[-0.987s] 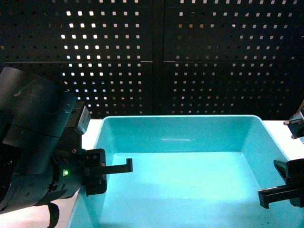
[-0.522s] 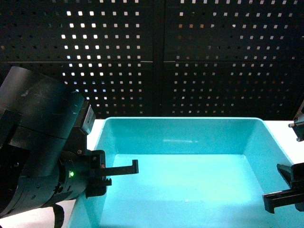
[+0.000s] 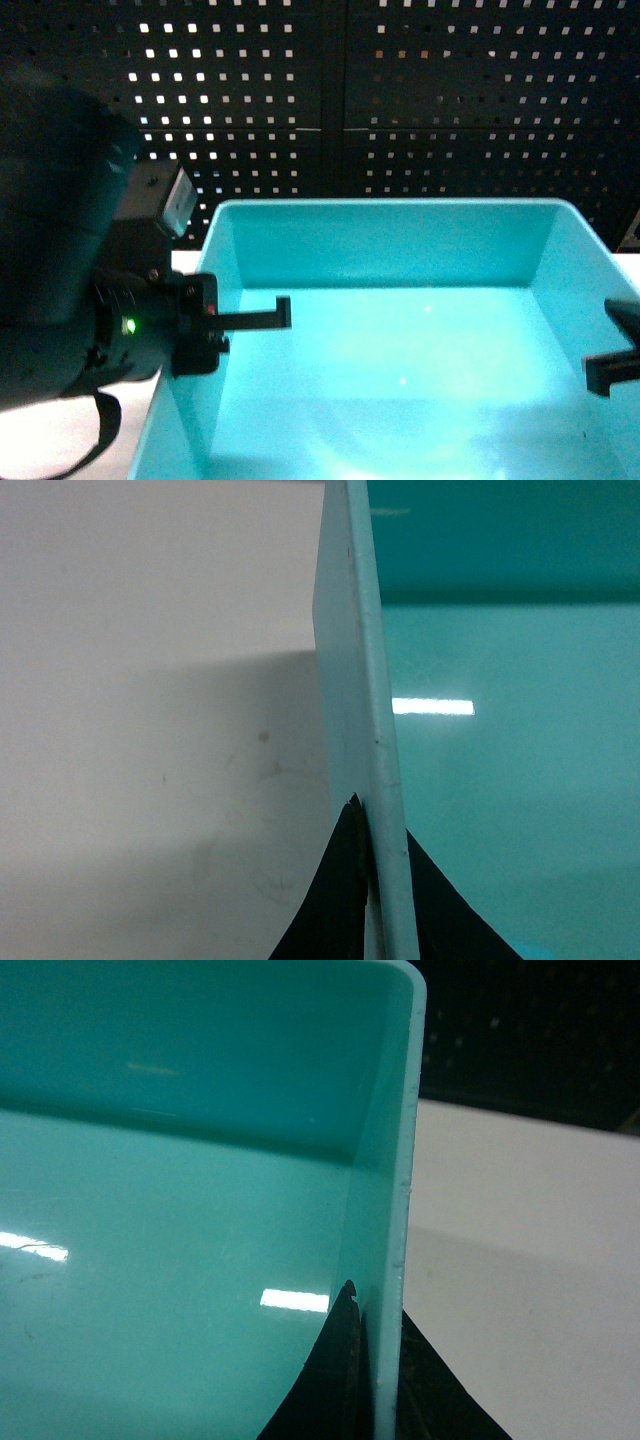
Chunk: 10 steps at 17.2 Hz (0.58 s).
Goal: Stack blue boxes stably on right
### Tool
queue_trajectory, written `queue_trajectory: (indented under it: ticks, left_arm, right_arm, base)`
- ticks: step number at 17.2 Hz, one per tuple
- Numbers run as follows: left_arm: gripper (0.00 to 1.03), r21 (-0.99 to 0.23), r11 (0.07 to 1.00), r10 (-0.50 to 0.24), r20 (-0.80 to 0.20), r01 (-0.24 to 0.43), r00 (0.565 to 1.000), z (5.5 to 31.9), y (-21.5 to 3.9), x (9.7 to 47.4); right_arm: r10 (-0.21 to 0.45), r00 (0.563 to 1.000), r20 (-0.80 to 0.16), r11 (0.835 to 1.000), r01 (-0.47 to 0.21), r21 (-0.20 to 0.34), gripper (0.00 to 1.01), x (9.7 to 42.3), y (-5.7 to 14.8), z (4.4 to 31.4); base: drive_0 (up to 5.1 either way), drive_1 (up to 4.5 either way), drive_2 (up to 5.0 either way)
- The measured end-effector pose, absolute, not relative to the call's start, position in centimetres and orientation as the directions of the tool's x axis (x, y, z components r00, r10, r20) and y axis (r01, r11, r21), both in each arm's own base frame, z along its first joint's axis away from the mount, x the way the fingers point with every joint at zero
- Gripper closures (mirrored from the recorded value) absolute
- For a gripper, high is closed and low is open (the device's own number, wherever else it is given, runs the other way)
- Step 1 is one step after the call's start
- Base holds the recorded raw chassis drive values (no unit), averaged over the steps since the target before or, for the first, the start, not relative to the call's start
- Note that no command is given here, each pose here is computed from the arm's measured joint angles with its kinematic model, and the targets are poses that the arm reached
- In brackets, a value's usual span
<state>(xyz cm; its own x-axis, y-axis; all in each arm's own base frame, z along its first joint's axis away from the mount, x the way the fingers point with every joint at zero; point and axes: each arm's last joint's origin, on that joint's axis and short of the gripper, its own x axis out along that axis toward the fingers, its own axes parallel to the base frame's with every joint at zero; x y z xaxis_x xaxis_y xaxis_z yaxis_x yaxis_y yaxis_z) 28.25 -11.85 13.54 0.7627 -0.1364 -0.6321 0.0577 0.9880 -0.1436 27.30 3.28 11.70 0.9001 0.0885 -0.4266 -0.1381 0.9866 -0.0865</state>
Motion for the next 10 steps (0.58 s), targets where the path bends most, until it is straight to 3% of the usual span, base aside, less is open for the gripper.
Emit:
queue_trajectory:
  ticks: [3, 5, 10]
  left_arm:
    - [1.01, -0.16, 0.983, -0.165, -0.557, 0.09, 0.814, 16.9, -11.7, 29.1]
    - [1.01, -0.186, 0.972, -0.214, -0.448, 0.143, 0.868, 22.1, -11.9, 29.9]
    - [1.01, -0.235, 0.949, -0.271, -0.274, 0.21, 0.923, 28.6, -11.3, 30.2]
  right_arm:
    - [0.087, 0.939, -0.332, 0.989, -0.122, -0.086, 0.98, 28.2, 2.9, 14.9]
    - [0.089, 0.971, -0.221, 0.991, -0.109, -0.078, 0.98, 29.2, 2.1, 19.9]
    - [0.114, 0.993, -0.021, 0.991, -0.115, -0.065, 0.99, 29.8, 1.5, 27.9]
  base:
    - [0.0, 0.0, 0.0]
    - [0.0, 0.0, 0.0]
    - [0.0, 0.0, 0.0]
